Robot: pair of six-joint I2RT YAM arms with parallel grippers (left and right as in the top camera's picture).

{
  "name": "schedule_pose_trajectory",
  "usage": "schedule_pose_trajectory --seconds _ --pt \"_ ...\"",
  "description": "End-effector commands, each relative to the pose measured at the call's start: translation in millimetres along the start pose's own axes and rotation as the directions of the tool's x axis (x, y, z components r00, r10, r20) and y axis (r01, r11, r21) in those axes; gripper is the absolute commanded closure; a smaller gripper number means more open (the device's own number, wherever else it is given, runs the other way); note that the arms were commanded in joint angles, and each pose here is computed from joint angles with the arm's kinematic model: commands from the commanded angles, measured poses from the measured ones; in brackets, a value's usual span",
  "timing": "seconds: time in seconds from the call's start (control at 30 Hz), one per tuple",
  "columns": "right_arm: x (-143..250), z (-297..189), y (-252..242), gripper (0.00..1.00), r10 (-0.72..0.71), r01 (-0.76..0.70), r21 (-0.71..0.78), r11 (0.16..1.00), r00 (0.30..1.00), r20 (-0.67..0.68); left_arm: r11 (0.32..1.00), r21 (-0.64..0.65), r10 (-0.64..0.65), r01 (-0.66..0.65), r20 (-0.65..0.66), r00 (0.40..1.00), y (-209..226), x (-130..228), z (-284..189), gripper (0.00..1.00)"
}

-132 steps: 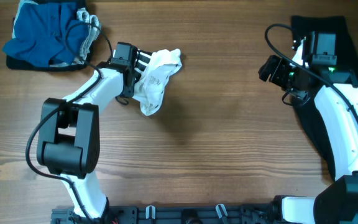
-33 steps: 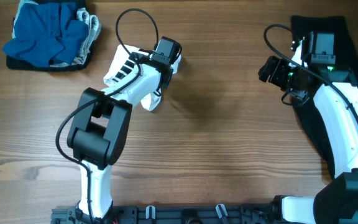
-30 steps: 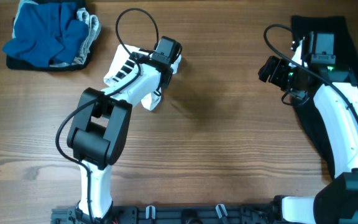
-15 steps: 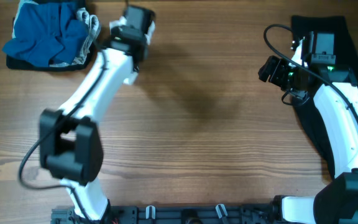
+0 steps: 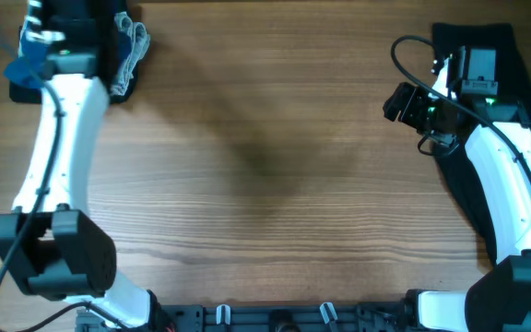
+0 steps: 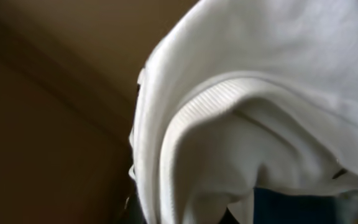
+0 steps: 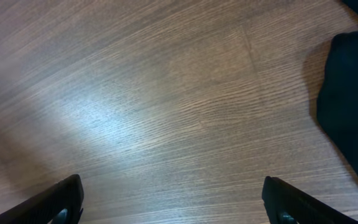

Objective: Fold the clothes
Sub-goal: 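Carry the white shirt bundle with the left gripper to the top-left stack, then lower the bundle onto the blue clothes stack and open the left gripper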

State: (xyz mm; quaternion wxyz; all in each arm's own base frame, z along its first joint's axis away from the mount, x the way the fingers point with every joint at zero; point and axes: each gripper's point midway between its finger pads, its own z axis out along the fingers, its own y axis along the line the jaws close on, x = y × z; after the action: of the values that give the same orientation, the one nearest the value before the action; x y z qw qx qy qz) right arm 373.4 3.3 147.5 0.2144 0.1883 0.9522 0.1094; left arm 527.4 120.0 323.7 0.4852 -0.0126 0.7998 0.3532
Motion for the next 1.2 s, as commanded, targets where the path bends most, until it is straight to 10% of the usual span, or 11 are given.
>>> schedule_pose_trajectory --seconds 0.0,0.27,0.57,1.1,1.13,1.17 --pt "-2.3 2.9 -0.3 0.07 -0.011 0.011 0.001 1.0 1.0 -0.003 0.999 -0.048 -0.008 0.011 0.059 0.998 56.0 -0.4 22.3 0.96" --pt "-2.1 3.0 -0.3 0.08 -0.011 0.011 0.001 1.0 1.0 -0.003 0.999 0.032 0.006 -0.007 0.026 1.0 67.7 55.7 86.7 0.96" --pt "-1.8 3.0 -0.4 0.08 -0.01 0.01 0.001 1.0 1.0 -0.005 0.971 0.224 0.095 -0.079 -0.064 0.993 -24.6 100.6 114.8 0.96" --pt "-3.0 3.0 0.1 0.09 0.004 -0.004 0.0 1.0 1.0 0.0 0.845 0.462 -0.189 0.269 -0.212 0.959 -120.5 91.3 75.2 0.95" --pt "-2.9 3.0 0.1 0.09 0.004 -0.004 -0.001 1.0 1.0 0.0 0.842 0.467 -0.189 0.27 -0.214 0.958 -124.2 89.9 73.1 0.89" --pt "-2.9 3.0 0.1 0.08 0.004 -0.004 -0.001 1.0 1.0 0.0 0.837 0.473 -0.191 0.274 -0.216 0.958 -128.8 88.0 70.5 0.53"
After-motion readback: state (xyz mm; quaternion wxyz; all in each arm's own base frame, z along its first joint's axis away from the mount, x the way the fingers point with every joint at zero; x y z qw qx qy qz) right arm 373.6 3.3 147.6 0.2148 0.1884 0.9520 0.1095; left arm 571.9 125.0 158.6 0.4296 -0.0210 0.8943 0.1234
